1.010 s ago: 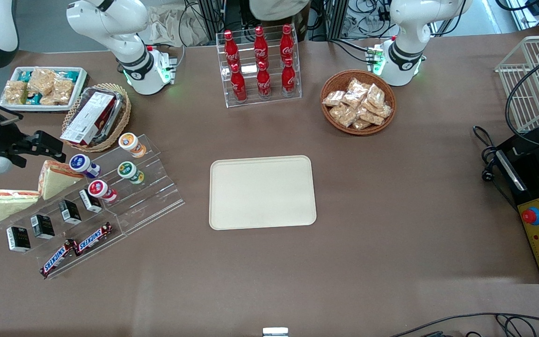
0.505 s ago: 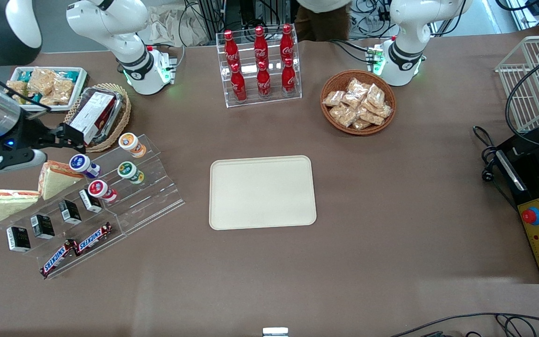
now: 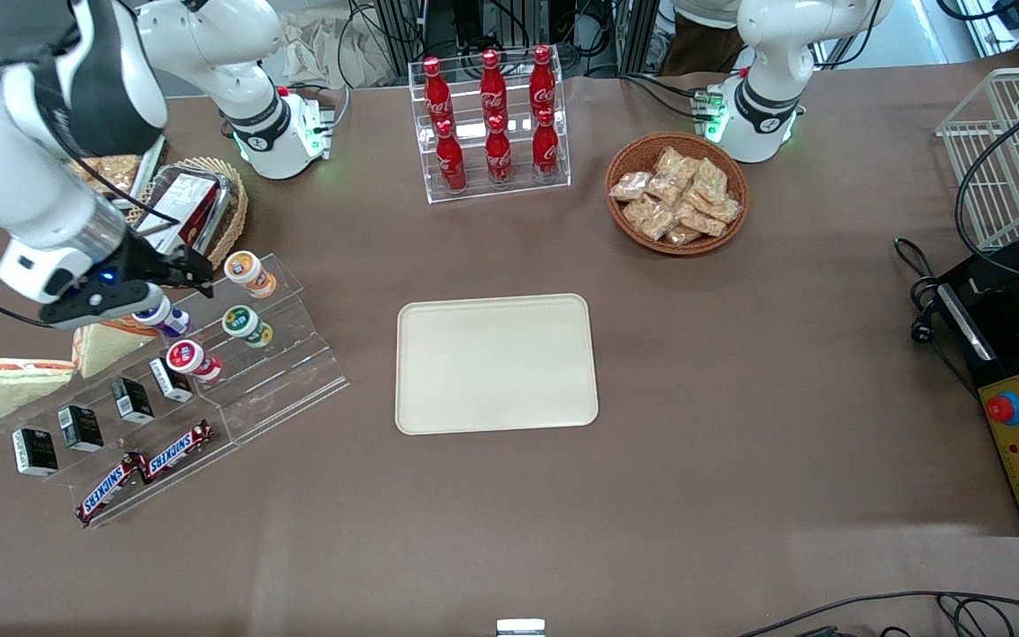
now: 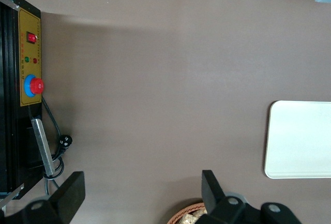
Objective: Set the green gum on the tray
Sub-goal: 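Lower the right gripper and close it around the green-labelled gum bottle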
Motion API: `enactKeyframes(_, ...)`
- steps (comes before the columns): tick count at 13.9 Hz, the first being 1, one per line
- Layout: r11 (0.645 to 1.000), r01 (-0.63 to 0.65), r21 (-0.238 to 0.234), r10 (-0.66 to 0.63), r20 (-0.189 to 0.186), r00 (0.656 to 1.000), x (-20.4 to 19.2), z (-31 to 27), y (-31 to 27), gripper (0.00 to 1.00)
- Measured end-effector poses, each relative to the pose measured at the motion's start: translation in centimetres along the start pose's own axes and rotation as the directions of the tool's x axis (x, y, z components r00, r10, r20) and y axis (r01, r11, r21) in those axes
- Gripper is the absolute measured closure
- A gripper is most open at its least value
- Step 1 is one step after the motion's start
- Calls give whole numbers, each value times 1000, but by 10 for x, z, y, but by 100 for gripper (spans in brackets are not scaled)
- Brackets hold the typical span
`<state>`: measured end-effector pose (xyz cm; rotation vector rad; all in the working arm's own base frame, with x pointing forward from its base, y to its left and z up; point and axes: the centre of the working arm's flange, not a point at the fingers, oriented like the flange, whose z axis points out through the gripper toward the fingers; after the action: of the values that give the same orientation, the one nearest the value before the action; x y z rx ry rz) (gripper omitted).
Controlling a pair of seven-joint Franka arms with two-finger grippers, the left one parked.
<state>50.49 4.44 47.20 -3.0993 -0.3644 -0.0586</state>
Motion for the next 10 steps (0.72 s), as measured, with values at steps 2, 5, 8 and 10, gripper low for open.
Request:
enactKeyframes(2, 1000, 13, -3, -13, -15, 1000, -8, 36, -7, 0)
enactKeyframes(5, 1000, 16, -7, -16, -25, 1000, -19, 74, -10, 0)
enactKeyframes(8, 1000, 16, -8, -16, -24, 1000, -20, 95, -10, 0)
enactKeyframes(10, 1000, 15, -10, -16, -31, 999, -21, 112, -9, 0)
